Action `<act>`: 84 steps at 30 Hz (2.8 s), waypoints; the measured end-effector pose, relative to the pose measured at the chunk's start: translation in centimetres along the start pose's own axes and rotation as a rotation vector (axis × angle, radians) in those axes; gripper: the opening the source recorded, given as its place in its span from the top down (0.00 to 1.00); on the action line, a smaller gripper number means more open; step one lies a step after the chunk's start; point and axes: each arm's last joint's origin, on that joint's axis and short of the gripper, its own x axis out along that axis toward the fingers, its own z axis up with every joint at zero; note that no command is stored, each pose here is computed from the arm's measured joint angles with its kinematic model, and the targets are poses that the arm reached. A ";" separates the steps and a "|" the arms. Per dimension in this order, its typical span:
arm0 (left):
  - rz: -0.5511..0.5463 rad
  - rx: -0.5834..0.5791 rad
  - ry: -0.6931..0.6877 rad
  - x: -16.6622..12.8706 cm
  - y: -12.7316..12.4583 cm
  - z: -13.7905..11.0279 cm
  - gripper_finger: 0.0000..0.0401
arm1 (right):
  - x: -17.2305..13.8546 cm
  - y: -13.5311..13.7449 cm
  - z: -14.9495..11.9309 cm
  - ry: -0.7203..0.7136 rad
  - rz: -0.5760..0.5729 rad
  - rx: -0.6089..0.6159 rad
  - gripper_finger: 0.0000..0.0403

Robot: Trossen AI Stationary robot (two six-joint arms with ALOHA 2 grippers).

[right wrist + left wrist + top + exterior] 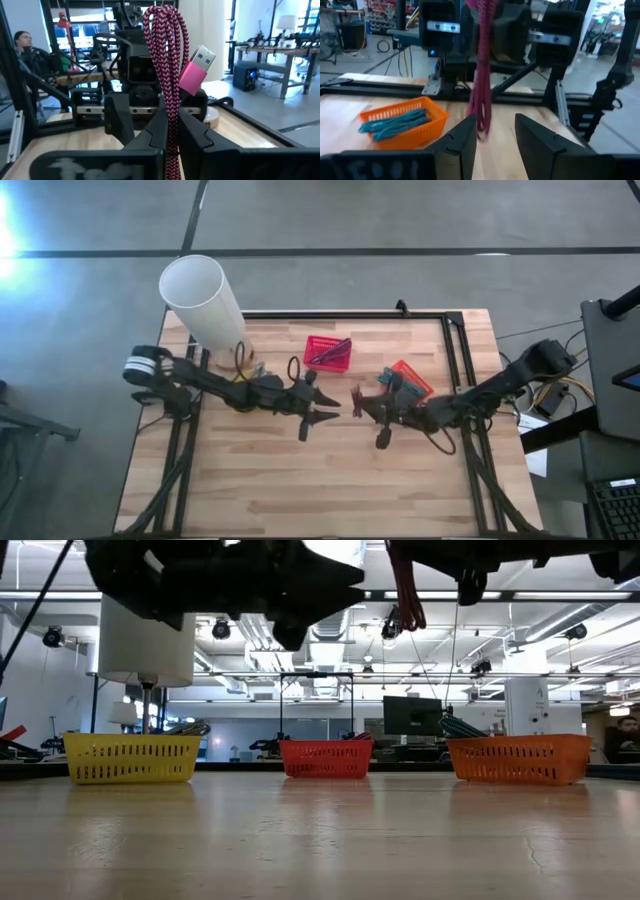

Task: Pick & Place USB Port
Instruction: Put the pink charger cable into the red bin

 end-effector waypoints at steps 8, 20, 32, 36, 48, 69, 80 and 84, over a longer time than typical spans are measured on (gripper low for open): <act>0.002 -0.002 -0.004 3.0 0.3 -0.5 0.66 | 1.5 1.2 0.0 0.004 0.004 -0.029 0.95; -0.036 0.006 -0.034 3.4 0.0 0.1 0.66 | 1.2 1.2 0.5 0.050 0.032 -0.026 0.95; -0.038 0.051 -0.062 3.6 0.0 0.7 0.85 | 1.2 1.2 0.5 0.049 0.035 -0.069 0.95; -0.038 0.057 -0.062 3.6 0.0 0.7 0.97 | 1.2 1.2 0.5 0.050 0.034 -0.059 0.92; -0.009 0.048 0.019 3.5 0.2 -0.2 0.98 | 1.0 1.2 0.6 0.055 0.032 -0.112 0.68; 0.570 0.083 0.420 2.0 7.7 3.6 0.98 | -1.8 -0.6 2.6 0.181 -0.090 -0.127 0.56; 0.730 0.061 0.552 0.9 13.1 1.7 0.97 | -1.8 -0.6 2.6 0.182 -0.088 -0.136 0.56; 0.728 0.091 0.587 1.4 13.9 0.4 0.97 | -1.8 -0.6 2.6 0.183 -0.087 -0.136 0.55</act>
